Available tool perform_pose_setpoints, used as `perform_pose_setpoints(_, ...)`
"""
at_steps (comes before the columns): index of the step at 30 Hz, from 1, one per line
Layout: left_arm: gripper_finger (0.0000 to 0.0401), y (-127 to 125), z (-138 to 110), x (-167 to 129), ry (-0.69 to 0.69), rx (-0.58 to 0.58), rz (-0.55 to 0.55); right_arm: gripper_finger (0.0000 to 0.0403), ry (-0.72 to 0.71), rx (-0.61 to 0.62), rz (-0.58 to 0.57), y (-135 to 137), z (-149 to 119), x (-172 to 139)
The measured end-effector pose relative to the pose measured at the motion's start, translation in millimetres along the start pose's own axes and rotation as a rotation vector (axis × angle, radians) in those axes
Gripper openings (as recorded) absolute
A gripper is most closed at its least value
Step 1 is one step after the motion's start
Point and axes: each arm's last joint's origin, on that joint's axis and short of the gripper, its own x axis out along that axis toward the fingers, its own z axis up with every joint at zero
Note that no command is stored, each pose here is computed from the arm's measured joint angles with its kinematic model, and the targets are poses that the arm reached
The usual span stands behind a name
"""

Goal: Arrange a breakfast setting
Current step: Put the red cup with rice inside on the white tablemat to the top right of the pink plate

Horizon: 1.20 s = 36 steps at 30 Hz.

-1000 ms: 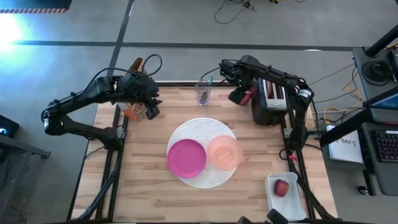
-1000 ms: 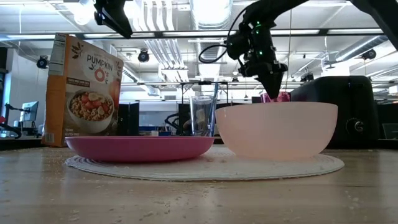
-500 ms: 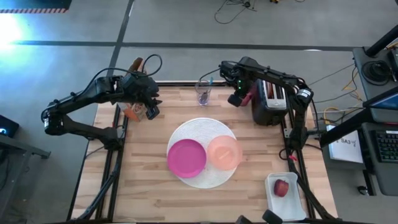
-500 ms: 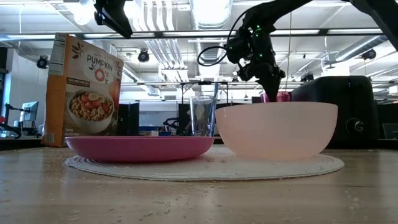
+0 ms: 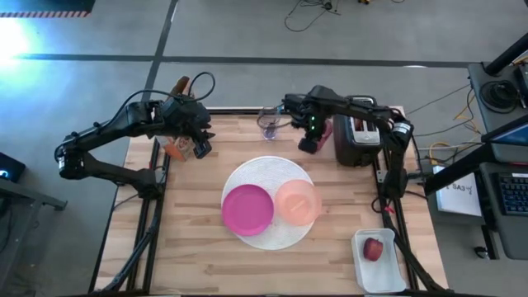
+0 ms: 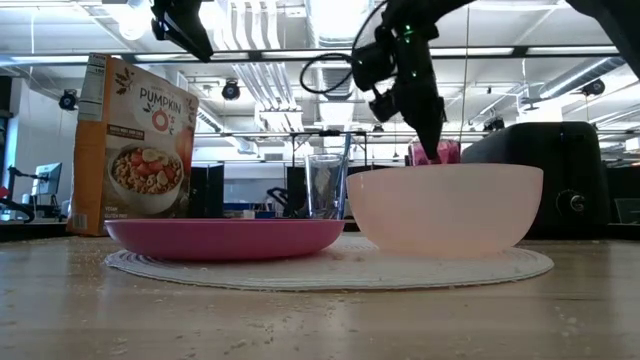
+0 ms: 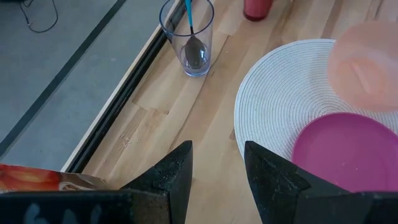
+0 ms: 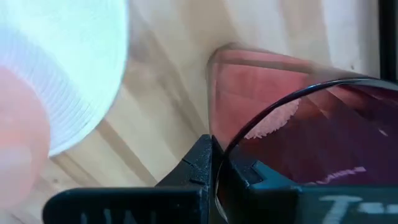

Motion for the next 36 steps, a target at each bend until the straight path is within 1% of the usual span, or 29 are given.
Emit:
perform_pose_setpoints(8, 0.0129, 0, 0, 0, 0.000, 0.000, 0.000, 0.0009, -0.005, -0.246, -0.029, 62, -3, -1)
perform_pose_setpoints(12, 0.0129, 0, 0, 0, -0.001, 0.000, 0.000, 0.0009, -0.010, -0.316, -0.162, 79, -6, -2)
perform_pose_setpoints(15, 0.0129, 0, 0, 0, -0.004, -0.009, 0.000, 0.0009, -0.035, -0.326, -0.202, 83, -6, -8)
perform_pose_setpoints(17, 0.0129, 0, 0, 0, -0.005, -0.015, 0.000, 0.0009, -0.058, -0.330, -0.196, 85, -5, -14)
perform_pose_setpoints(19, 0.0129, 0, 0, 0, -0.004, -0.021, 0.000, 0.0009, -0.082, -0.352, -0.164, 89, -5, -19)
perform_pose_setpoints(21, 0.0129, 0, 0, 0, -0.004, -0.023, 0.000, 0.0009, -0.108, -0.383, -0.125, 94, -4, -25)
perform_pose_setpoints(25, 0.0129, 0, 0, 0, -0.004, -0.023, 0.000, 0.0009, -0.168, -0.455, -0.084, 104, -3, -36)
perform_pose_setpoints(28, 0.0129, 0, 0, 0, -0.004, -0.023, 0.000, 0.0009, -0.212, -0.522, -0.077, 112, -3, -42)
perform_pose_setpoints(32, 0.0129, 0, 0, 0, -0.004, -0.023, 0.000, 0.0009, -0.263, -0.578, -0.068, 121, -1, -46)
perform_pose_setpoints(36, 0.0129, 0, 0, 0, -0.004, -0.023, 0.000, 0.0009, -0.266, -0.666, -0.053, 130, -4, -45)
